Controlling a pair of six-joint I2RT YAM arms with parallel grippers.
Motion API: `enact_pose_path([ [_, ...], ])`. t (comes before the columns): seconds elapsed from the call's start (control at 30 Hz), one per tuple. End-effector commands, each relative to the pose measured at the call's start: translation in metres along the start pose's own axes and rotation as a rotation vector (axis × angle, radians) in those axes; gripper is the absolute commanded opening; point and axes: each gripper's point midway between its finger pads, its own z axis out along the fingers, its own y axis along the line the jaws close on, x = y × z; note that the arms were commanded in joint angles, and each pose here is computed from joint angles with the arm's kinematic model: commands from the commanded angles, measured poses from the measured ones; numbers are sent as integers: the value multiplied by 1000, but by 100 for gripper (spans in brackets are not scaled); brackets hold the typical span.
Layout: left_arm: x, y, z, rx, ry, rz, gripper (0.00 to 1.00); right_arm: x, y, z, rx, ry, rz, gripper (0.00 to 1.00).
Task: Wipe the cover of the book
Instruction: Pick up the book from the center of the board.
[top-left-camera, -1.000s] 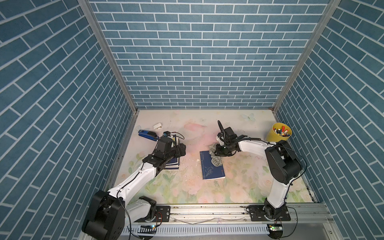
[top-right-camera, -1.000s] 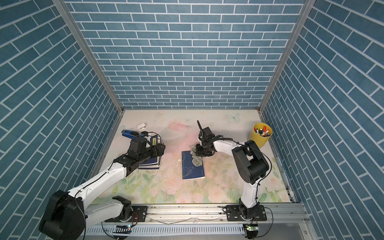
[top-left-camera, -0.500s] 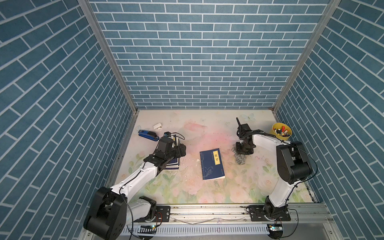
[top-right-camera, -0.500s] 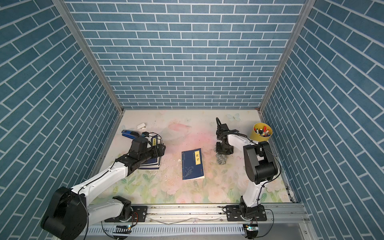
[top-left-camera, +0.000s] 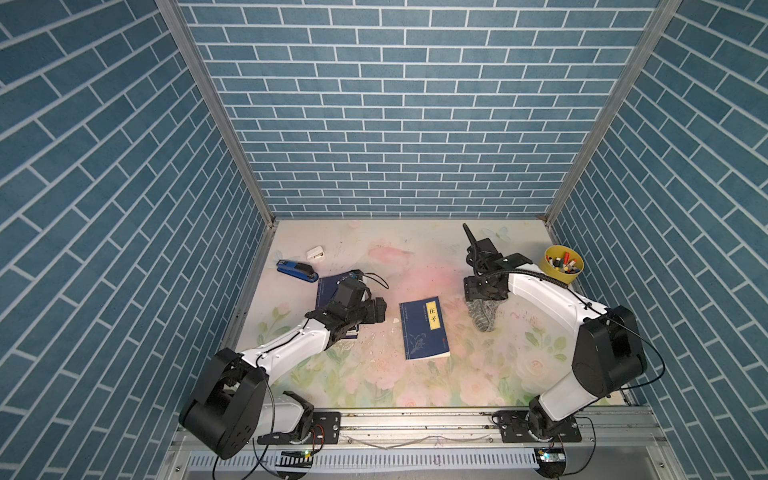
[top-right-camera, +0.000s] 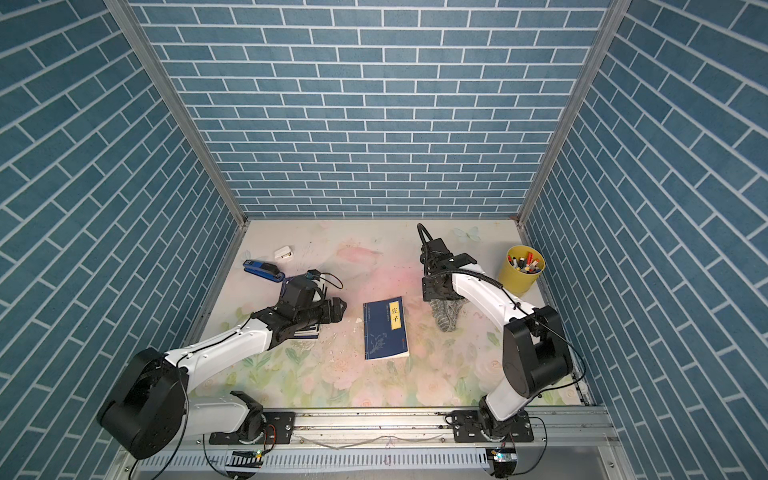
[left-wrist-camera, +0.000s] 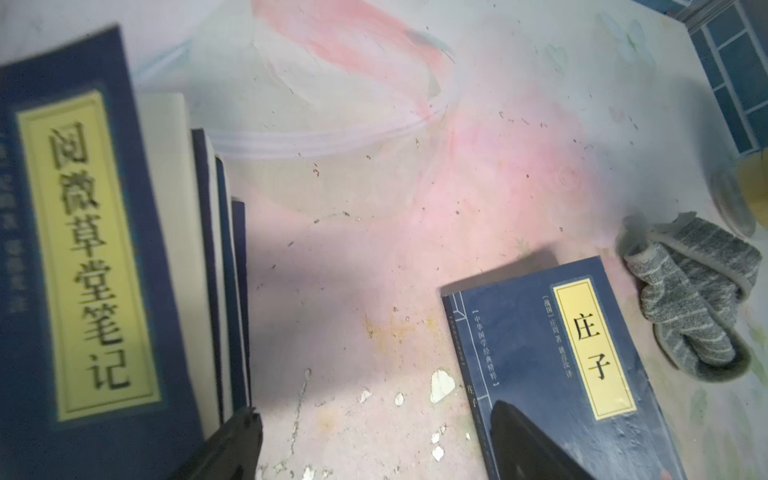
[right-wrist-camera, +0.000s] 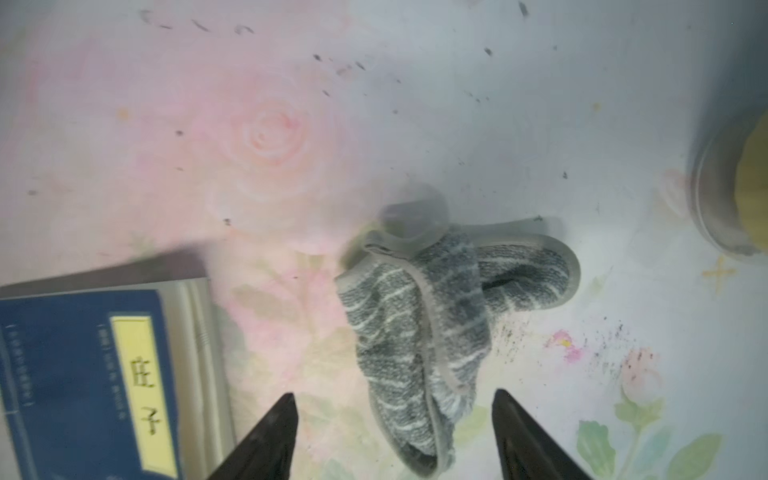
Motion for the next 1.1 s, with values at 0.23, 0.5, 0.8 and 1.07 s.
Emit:
enact_pose_path([
  [0.23, 43, -27, 10, 41, 71, -12, 90, 53, 79, 7, -163, 56, -77, 70],
  [0.5, 82, -30, 16, 69, 132, -45, 88, 106, 83, 35, -148, 168, -67, 58],
  [0.8, 93, -42, 18, 114, 142, -56, 84, 123, 91, 52, -185, 197, -49, 42],
  [1.07, 104, -60, 25, 214, 174, -99, 78, 130, 107, 63, -234, 229, -31, 35],
])
